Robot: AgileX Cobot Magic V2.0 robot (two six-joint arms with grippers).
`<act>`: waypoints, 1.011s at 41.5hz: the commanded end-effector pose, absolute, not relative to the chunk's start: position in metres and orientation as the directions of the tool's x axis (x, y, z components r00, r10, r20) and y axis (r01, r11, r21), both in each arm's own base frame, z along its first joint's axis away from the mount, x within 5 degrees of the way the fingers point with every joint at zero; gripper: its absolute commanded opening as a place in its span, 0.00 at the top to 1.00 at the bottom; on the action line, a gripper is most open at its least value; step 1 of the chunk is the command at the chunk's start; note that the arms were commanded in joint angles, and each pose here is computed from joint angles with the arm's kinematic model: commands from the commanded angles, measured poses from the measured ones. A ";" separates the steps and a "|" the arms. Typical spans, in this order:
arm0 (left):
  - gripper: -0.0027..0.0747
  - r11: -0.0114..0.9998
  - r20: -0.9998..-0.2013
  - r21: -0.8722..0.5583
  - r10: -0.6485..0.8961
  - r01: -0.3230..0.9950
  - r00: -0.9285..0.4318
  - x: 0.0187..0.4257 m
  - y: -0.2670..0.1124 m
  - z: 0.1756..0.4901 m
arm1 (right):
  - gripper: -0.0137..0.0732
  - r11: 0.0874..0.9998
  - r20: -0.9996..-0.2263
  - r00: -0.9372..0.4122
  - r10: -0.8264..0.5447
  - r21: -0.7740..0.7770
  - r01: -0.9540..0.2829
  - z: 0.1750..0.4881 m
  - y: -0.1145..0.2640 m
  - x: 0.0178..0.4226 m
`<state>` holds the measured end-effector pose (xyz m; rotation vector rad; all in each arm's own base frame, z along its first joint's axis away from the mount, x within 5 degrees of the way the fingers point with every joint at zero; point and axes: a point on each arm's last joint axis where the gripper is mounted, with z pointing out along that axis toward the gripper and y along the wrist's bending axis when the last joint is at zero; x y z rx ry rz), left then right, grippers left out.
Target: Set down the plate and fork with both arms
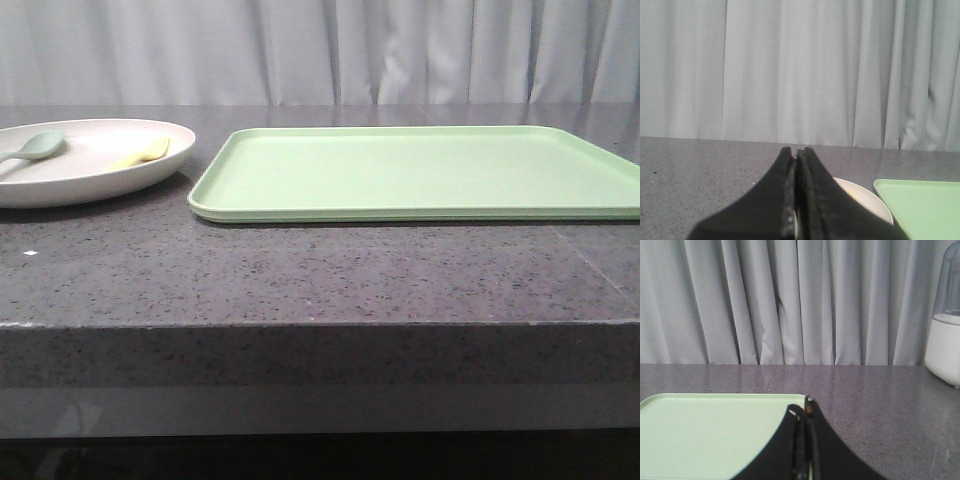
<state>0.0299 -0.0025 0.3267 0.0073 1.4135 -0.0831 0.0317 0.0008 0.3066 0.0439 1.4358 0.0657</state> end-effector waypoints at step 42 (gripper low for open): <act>0.99 0.997 -0.998 -0.057 -0.055 0.059 -0.035 0.070 -0.005 0.377 | 0.93 0.999 -0.988 -0.148 0.047 0.048 -0.004 0.359 0.001 0.075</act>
